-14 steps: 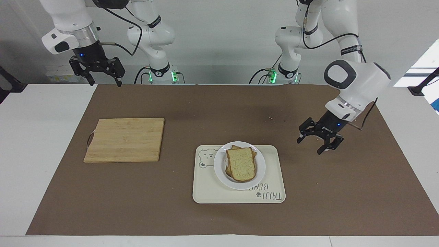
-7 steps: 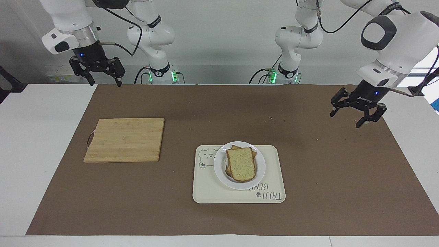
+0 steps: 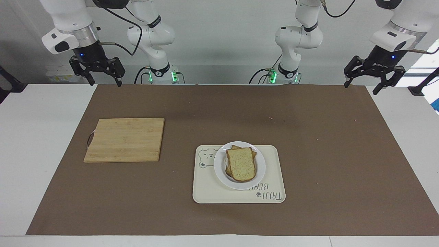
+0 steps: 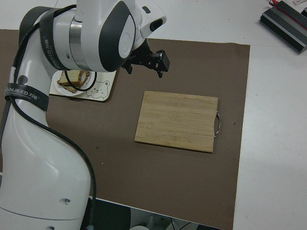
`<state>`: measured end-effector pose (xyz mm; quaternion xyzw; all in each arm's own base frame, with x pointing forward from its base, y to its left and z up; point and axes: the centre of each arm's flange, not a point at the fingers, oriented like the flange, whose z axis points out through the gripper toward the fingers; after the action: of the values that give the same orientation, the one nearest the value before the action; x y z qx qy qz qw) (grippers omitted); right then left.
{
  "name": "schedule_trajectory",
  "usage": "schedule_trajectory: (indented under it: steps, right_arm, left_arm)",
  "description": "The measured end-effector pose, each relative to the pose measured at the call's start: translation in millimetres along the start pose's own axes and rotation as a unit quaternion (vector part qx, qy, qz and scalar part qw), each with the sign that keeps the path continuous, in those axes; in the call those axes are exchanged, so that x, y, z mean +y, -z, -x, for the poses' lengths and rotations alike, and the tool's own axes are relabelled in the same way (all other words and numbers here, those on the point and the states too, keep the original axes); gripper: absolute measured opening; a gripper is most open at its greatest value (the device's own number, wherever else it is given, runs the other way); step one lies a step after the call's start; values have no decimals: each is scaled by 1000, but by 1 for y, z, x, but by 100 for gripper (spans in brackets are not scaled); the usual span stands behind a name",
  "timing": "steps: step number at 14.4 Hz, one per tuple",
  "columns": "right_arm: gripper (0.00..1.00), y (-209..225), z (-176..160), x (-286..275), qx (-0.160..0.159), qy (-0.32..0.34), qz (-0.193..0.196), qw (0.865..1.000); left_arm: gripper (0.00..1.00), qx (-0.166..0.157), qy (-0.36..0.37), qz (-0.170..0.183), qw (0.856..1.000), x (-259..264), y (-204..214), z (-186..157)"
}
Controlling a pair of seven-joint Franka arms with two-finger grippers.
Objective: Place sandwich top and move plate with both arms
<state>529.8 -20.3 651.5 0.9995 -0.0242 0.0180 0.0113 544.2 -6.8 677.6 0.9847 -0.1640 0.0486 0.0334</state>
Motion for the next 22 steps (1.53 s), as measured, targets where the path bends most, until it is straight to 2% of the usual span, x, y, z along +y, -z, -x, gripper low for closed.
schedule_trajectory:
  steps: [3,6,10,15,22]
  right_arm:
    - [100,0,0,0,0,0,0,1000]
    - [100,0,0,0,0,0,0,1000]
    - [100,0,0,0,0,0,0,1000]
    - [100,0,0,0,0,0,0,1000]
    - [100,0,0,-1,0,0,-5,1000]
  left_arm:
    - [100,-9,16,-2,1000,-3,6,5]
    - [100,-5,17,-3,1000,-2,16,10]
    - [100,-9,17,-27,999,-4,20,13]
    - [100,-12,37,-28,999,7,18,10]
    - [100,-33,38,-26,998,19,15,12]
